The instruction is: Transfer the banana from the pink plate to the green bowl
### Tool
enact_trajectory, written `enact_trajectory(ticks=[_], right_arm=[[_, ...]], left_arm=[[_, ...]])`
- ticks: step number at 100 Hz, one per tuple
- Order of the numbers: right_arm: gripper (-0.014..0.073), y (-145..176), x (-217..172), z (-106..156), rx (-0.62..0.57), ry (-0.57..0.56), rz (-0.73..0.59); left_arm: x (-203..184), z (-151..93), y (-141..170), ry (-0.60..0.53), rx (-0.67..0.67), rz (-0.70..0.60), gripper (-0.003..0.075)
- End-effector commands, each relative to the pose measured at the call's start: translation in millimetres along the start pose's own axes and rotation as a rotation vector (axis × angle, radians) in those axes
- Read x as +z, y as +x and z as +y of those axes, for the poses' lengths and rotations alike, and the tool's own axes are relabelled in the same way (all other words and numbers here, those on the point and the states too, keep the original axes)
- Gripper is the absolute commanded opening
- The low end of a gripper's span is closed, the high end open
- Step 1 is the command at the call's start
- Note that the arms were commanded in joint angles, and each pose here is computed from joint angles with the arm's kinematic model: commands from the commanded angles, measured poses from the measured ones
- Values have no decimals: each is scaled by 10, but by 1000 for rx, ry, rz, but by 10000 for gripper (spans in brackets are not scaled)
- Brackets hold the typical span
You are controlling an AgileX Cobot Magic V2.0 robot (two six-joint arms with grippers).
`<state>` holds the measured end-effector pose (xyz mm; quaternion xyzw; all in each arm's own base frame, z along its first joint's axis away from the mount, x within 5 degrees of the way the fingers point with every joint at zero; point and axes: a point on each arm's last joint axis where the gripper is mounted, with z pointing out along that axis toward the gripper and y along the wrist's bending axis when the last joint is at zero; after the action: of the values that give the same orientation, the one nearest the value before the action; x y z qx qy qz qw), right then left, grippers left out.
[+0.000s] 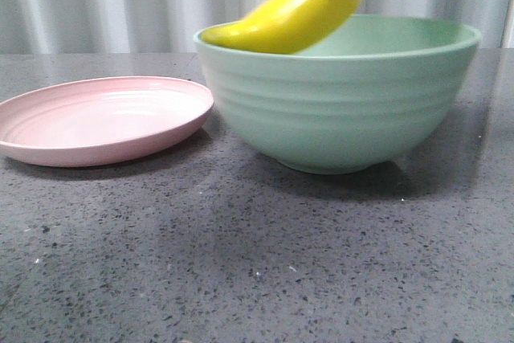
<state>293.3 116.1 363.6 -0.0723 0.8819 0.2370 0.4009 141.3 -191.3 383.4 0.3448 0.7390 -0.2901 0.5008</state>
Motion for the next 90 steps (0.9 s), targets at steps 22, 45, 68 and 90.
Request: enact_trajectory(ticks=[22, 45, 68, 90], right_arm=[[310, -178, -114, 17, -49, 19, -118], [438, -181, -162, 30, -57, 19, -123], [282, -175, -342, 55, -124, 46, -129], [-69, -189, -625, 111, -186, 67, -180]], left_arm=[[-119, -27, -206, 8, 5, -131, 305], [-126, -30, -235, 13, -20, -162, 305], [-173, -30, -289, 12, -21, -219, 265], [-380, -37, -278, 16, -20, -261, 7]])
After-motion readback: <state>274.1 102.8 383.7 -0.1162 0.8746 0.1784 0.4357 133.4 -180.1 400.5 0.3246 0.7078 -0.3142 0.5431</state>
